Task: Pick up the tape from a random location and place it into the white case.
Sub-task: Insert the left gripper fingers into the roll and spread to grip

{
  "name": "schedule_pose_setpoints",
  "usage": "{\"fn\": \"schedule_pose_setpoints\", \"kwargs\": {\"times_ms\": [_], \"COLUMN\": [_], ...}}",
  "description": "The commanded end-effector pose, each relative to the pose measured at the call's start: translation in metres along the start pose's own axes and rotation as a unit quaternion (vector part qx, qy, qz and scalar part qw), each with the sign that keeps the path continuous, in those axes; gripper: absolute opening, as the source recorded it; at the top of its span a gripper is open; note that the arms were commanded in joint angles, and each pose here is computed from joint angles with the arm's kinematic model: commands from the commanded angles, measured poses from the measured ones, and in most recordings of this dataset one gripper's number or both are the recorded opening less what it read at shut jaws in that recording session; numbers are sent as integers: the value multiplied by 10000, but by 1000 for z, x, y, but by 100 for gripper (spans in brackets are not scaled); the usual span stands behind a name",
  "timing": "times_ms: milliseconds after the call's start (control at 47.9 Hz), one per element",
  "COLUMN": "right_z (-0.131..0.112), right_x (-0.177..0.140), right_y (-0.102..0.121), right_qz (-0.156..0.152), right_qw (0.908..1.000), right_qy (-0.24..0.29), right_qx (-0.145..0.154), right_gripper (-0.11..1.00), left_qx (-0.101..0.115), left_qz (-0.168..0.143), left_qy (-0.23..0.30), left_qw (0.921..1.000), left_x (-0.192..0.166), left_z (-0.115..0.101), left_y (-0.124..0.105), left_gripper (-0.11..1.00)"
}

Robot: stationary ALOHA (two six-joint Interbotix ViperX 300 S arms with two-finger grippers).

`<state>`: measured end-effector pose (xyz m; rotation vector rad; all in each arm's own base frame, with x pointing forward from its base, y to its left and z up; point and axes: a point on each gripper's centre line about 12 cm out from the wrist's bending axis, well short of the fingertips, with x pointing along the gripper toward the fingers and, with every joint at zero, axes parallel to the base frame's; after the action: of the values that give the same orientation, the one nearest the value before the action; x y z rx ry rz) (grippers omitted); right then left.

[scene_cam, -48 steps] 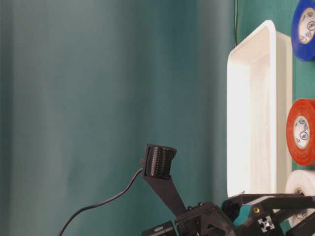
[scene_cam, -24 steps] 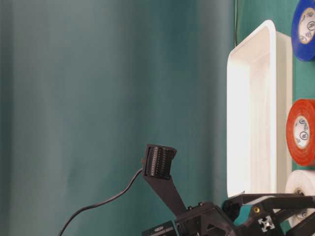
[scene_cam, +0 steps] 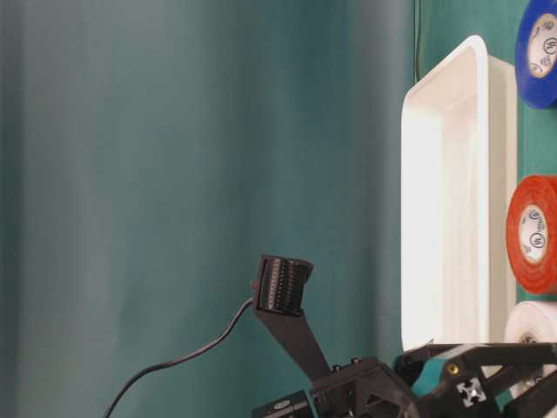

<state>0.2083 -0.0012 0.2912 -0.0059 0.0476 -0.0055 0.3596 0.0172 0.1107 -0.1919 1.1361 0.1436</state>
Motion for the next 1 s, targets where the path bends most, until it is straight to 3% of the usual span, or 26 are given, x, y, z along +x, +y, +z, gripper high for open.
{"fn": "schedule_pose_setpoints", "kwargs": {"times_ms": [0, 125, 167, 980], "right_z": [11, 11, 10, 10], "right_x": [2, 2, 2, 2], "right_y": [-1, -1, -1, -1], "right_qz": [-15, -15, -15, -15], "right_qw": [9999, 9999, 9999, 9999], "right_qy": [-130, -123, -115, -100], "right_qx": [-15, -15, -15, -15], "right_gripper": [0, 0, 0, 0], "left_qx": [-1, 64, 100, 135], "left_qz": [-4, -28, -38, -79], "left_qy": [32, 29, 23, -79], "left_qw": [10000, 10000, 9999, 9998], "left_x": [-2, -3, -4, -13], "left_z": [-1, -1, -1, 5], "left_y": [-1, -5, -7, -11], "left_gripper": [67, 32, 25, 26]}}
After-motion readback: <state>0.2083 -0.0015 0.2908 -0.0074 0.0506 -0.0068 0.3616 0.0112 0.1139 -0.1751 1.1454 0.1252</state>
